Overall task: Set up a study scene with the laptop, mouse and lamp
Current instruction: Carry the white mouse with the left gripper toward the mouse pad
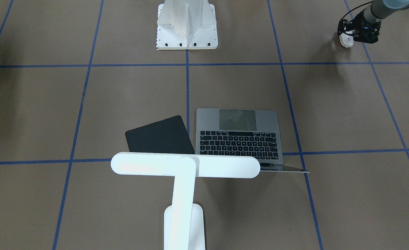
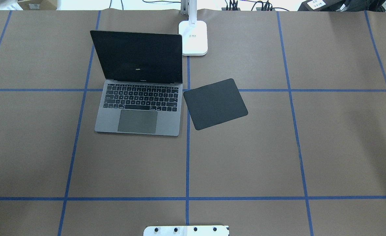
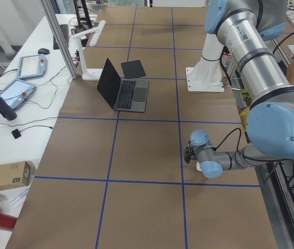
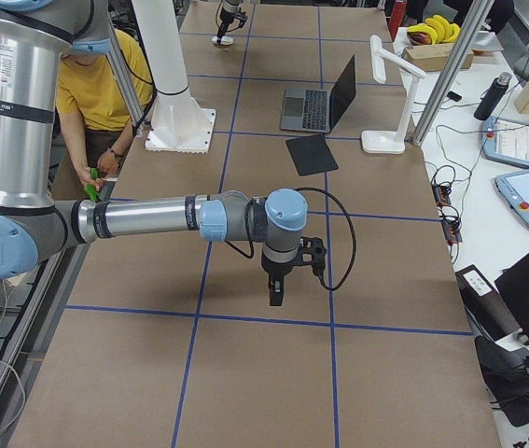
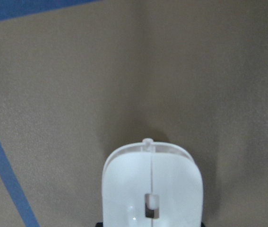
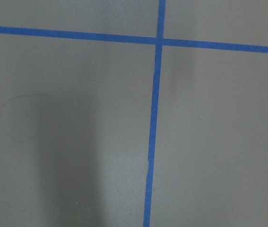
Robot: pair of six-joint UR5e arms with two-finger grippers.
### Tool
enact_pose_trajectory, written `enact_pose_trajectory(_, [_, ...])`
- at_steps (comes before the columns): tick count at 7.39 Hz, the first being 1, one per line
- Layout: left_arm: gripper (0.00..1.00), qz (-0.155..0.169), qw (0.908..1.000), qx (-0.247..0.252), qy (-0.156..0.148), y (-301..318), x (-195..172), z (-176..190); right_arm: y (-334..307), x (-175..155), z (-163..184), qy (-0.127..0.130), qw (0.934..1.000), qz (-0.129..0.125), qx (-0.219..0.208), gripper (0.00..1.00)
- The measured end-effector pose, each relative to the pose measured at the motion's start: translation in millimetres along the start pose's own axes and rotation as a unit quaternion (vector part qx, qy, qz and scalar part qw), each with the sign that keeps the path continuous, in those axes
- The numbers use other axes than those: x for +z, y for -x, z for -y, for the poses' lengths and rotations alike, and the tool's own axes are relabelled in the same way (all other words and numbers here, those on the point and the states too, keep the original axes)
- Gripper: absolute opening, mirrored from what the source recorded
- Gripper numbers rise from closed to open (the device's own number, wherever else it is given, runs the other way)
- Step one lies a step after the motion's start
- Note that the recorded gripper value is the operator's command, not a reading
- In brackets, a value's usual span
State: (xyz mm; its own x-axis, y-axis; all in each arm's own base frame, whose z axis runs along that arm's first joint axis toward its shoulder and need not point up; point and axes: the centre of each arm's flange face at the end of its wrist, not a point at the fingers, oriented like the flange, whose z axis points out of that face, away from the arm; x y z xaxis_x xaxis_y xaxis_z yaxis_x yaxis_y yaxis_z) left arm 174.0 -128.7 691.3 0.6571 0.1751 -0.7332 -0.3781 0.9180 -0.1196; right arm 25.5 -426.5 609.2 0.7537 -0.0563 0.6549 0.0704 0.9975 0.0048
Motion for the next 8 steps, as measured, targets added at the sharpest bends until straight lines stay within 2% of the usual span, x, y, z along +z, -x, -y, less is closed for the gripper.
enact_pose_trajectory(5, [0.05,-0.070,0.9975,-0.013,0.001,-48,-56,-8,-6,-4,-2,-0.004,1.0000,0.000,-0.001,1.00])
enact_pose_trajectory(8, [0.04,-0.079,0.9964,-0.026,-0.011,-90,-75,12,-25,-5,-17,-0.004,0.9998,-0.001,-0.018,1.00])
